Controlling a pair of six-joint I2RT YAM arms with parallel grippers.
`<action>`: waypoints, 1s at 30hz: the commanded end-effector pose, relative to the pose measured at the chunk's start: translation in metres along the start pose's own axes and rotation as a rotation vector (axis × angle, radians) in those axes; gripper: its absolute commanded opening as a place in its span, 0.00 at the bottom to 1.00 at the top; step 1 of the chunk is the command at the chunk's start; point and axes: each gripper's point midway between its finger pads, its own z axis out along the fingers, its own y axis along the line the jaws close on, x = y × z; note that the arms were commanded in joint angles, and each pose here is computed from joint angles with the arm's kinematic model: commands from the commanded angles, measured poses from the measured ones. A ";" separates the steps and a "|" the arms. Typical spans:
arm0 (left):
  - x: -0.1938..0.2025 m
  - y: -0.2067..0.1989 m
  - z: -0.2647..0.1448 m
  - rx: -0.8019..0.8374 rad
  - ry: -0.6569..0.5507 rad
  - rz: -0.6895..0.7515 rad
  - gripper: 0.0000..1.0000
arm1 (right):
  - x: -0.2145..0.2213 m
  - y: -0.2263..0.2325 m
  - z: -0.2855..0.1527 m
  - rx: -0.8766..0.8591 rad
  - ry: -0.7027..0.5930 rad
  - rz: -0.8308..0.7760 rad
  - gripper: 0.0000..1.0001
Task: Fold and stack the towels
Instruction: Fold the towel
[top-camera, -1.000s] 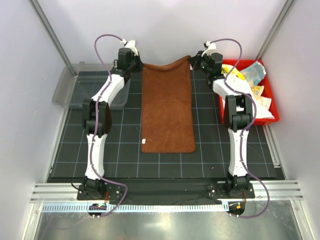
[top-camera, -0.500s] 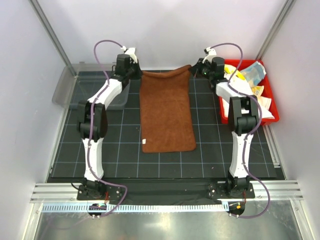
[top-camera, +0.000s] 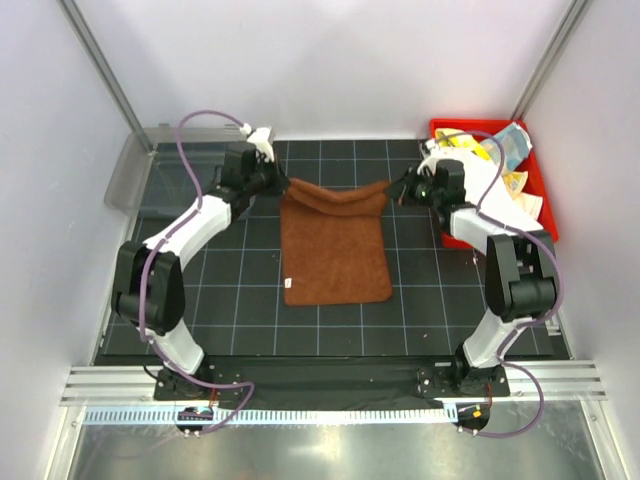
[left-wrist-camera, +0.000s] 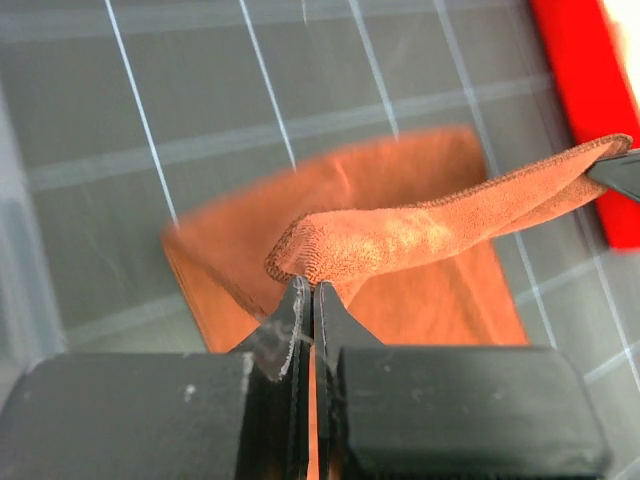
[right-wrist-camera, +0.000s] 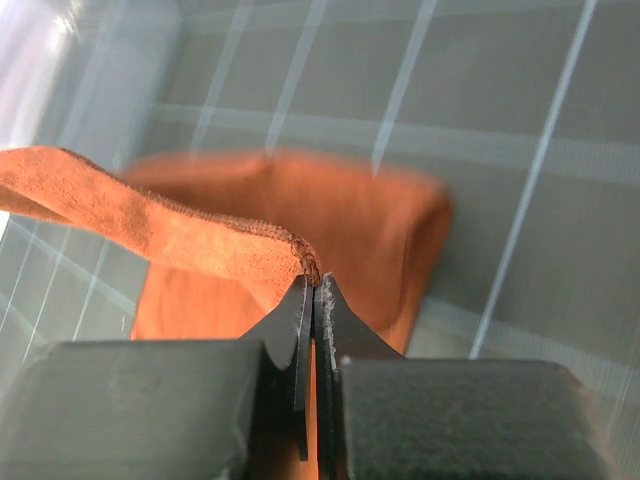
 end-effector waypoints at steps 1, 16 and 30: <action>0.022 -0.012 -0.016 0.012 0.022 -0.041 0.00 | 0.011 0.011 -0.026 0.004 -0.003 0.071 0.01; 0.112 -0.014 -0.047 -0.114 0.125 -0.096 0.00 | 0.086 0.013 -0.085 0.055 0.118 0.146 0.01; 0.183 -0.009 -0.067 -0.205 0.276 -0.116 0.00 | 0.143 0.016 -0.108 0.059 0.197 0.257 0.22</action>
